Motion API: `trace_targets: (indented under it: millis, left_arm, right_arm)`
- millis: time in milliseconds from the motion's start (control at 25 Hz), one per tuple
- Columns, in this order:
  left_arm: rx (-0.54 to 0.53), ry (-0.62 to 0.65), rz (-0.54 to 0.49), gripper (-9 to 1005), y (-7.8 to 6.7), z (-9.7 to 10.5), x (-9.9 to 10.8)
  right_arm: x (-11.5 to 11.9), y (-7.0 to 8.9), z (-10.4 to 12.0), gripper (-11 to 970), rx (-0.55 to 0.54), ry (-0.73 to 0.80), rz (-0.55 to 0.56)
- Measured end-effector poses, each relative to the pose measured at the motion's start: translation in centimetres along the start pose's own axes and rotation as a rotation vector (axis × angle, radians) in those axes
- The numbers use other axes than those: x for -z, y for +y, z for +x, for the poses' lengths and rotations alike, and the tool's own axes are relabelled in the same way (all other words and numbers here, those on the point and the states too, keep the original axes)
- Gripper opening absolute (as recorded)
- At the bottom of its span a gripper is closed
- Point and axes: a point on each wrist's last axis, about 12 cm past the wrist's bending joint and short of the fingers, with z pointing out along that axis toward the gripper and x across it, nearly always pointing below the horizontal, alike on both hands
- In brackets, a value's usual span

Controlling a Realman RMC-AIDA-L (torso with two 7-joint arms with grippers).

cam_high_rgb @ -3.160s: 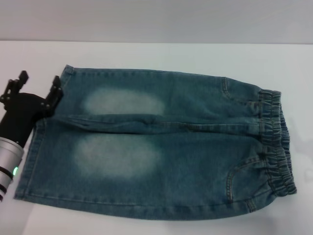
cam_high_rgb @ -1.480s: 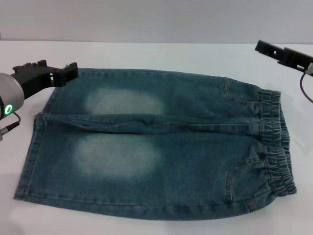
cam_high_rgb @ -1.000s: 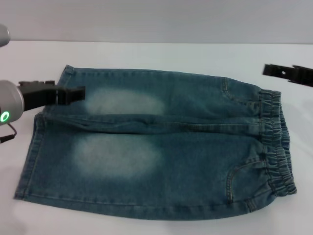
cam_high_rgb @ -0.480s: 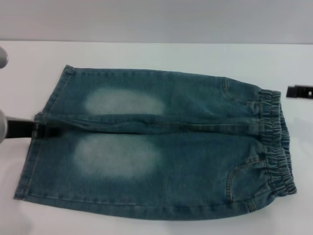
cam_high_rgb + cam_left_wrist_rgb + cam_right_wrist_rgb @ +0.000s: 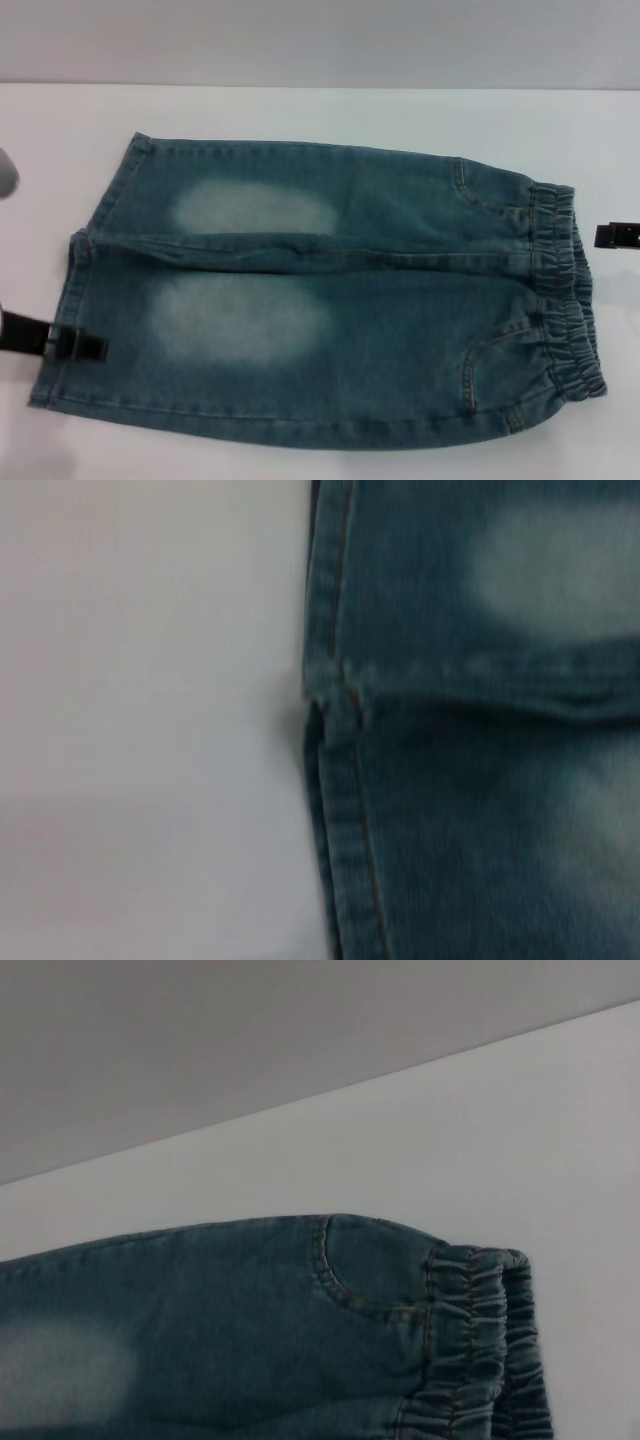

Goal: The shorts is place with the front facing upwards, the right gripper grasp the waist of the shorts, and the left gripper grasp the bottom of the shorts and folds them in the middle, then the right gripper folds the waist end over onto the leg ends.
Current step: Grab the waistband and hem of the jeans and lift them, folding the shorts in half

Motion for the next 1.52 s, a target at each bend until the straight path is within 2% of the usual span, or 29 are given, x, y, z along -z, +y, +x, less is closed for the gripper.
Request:
trace_targets:
  millis: [360,920,1240,1520]
  left_arm:
    - [-0.013,0.100,-0.001,773,-0.4,0.4,-1.8]
    - [-0.024,0.166,-0.008,773,-0.5,0.2,-2.8]
    - [-0.007,0.155,-0.011,773,-0.2,-0.4,-2.5]
    - [0.006,0.146,-0.010,606,0.3,-0.9,-2.3]
  right_arm:
    - [-0.7,0.2,0.1,806,0.013,0.015,-0.012]
    - [-0.9,0.8,-0.2,806,0.029,0.014,-0.026]
    - [-0.9,0.9,-0.4,806,0.033,0.014,-0.029]
    - [-0.8,0.8,-0.7,806,0.035,0.007,-0.027]
